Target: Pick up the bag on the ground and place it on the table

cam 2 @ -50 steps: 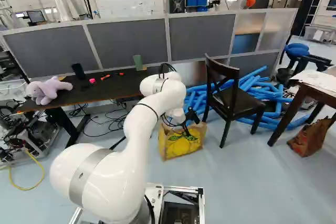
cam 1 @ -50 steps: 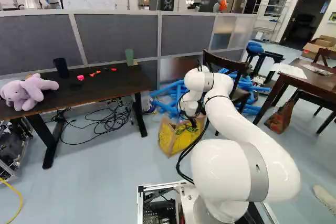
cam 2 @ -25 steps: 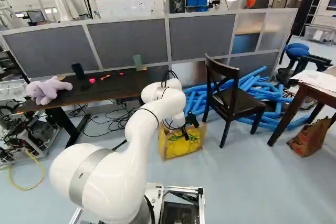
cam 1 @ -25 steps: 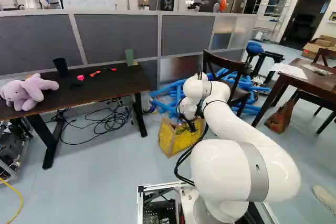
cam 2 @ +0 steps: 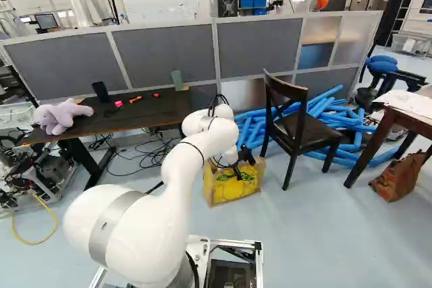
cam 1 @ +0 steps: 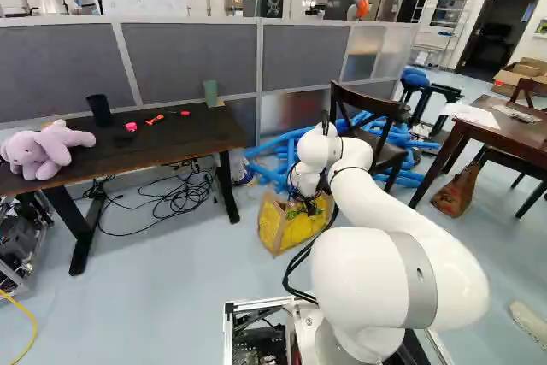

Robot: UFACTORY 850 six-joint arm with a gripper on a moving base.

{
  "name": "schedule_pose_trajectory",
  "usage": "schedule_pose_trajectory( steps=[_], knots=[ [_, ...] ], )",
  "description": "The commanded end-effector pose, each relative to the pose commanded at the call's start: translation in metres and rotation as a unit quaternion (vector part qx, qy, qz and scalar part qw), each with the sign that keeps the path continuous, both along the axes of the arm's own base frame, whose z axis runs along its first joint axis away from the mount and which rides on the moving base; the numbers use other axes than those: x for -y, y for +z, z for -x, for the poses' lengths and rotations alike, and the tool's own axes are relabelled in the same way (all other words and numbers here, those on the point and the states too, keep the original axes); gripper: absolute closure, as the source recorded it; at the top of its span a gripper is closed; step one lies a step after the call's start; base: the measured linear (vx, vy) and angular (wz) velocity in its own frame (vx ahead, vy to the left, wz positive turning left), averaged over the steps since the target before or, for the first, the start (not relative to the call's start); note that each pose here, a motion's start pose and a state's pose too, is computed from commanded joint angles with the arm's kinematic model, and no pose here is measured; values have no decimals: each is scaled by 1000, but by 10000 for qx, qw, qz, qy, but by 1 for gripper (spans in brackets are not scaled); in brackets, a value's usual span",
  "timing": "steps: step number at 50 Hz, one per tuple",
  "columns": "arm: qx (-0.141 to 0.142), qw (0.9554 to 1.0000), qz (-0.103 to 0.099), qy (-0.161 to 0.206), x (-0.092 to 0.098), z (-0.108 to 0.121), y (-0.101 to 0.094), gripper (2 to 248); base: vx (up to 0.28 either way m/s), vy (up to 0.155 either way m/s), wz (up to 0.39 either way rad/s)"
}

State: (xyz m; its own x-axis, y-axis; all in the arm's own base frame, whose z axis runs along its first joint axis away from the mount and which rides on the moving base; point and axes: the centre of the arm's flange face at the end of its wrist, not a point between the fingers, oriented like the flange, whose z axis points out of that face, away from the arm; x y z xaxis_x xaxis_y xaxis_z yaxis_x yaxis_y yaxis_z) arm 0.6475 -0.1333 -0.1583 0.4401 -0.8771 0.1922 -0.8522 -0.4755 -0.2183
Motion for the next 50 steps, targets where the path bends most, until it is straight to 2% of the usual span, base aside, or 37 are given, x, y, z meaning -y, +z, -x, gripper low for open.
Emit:
schedule_pose_trajectory(
  steps=[2,3,7,8,13,14,18,19,23,24,33,50],
  knots=[
    [0,10000,0,0,0,0,0,52,0,0,0],
    [0,10000,0,0,0,0,0,89,0,0,0],
    [0,10000,0,0,0,0,0,89,0,0,0],
    [0,10000,0,0,0,0,0,126,0,0,0],
    [0,10000,0,0,0,0,0,126,0,0,0],
    [0,10000,0,0,0,0,0,163,0,0,0],
    [0,10000,0,0,0,0,0,163,0,0,0],
    [0,10000,0,0,0,0,0,200,0,0,0],
    [0,10000,0,0,0,0,0,200,0,0,0],
    [0,10000,0,0,0,0,0,228,0,0,0],
    [-4,10000,-1,0,0,0,5,228,0,0,0],
    [-167,9999,-36,16,-4,11,30,228,0,0,0]
  ],
)
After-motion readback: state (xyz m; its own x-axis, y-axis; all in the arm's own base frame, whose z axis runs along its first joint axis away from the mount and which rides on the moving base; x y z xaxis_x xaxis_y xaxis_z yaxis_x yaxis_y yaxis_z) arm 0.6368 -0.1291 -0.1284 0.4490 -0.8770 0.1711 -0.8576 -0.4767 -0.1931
